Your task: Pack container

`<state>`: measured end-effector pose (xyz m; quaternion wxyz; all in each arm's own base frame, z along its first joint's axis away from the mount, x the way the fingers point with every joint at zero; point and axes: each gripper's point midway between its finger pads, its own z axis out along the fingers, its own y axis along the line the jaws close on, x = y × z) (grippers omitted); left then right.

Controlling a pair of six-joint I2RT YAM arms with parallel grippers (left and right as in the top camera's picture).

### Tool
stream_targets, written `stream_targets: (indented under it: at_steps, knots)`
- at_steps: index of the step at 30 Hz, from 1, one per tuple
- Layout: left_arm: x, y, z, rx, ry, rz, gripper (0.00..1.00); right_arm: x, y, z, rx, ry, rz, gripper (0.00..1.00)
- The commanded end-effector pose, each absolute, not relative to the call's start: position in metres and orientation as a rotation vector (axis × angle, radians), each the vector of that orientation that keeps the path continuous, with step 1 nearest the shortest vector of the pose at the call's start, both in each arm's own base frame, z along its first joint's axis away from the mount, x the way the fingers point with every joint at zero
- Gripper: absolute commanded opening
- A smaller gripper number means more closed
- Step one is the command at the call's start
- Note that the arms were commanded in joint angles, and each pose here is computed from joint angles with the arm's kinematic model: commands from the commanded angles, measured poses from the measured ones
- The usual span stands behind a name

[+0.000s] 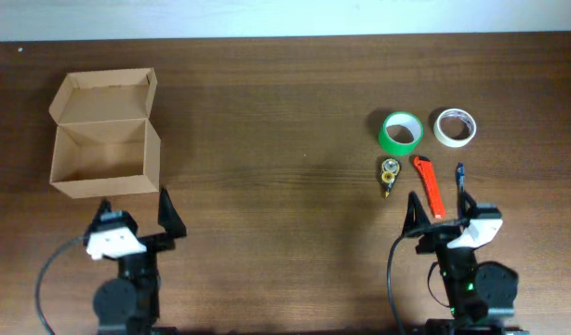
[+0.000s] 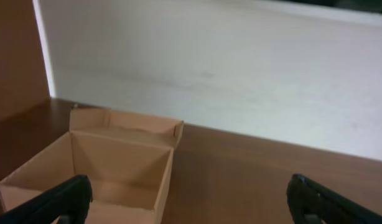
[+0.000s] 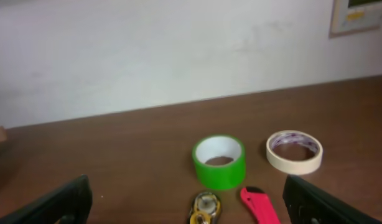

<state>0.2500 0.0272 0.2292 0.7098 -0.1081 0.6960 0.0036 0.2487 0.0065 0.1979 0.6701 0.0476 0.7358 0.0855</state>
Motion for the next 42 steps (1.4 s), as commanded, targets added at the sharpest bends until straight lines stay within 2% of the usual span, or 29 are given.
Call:
stream_targets:
  at_steps: [1, 6, 12, 17, 23, 29, 30, 33, 42]
  knots:
    - [0.264, 0.024, 0.271, -0.240, 1.550, -0.021, 1.00, 0.263, -0.001, 0.220, 0.144, 1.705, 0.168, 0.99]
    - [0.322, 0.002, 0.313, -0.124, 1.727, -0.086, 1.00, 0.307, -0.009, 0.238, 0.172, 1.939, 0.165, 0.99]
    - [0.381, -0.004, 0.321, -0.065, 2.065, -0.072, 1.00, 0.356, -0.044, 0.262, 0.313, 2.197, 0.152, 0.99]
    - [0.420, -0.008, 0.318, -0.051, 2.162, -0.082, 1.00, 0.378, -0.055, 0.260, 0.368, 2.332, 0.186, 0.99]
    - [0.436, -0.014, 0.275, 0.011, 2.279, -0.105, 1.00, 0.381, -0.055, 0.234, 0.379, 2.435, 0.193, 0.97]
    - [0.448, 0.002, 0.229, -0.038, 2.394, -0.006, 1.00, 0.364, -0.056, 0.219, 0.432, 2.524, 0.174, 0.97]
    - [0.450, 0.008, 0.222, -0.057, 2.413, 0.037, 0.93, 0.359, -0.059, 0.215, 0.462, 2.547, 0.152, 0.97]
    - [0.452, 0.020, 0.202, -0.072, 2.466, 0.087, 0.91, 0.346, -0.064, 0.207, 0.496, 2.599, 0.103, 0.97]
    - [0.413, 0.059, 0.139, -0.174, 2.746, 0.125, 0.89, 0.342, -0.064, 0.195, 0.544, 2.646, 0.101, 0.98]
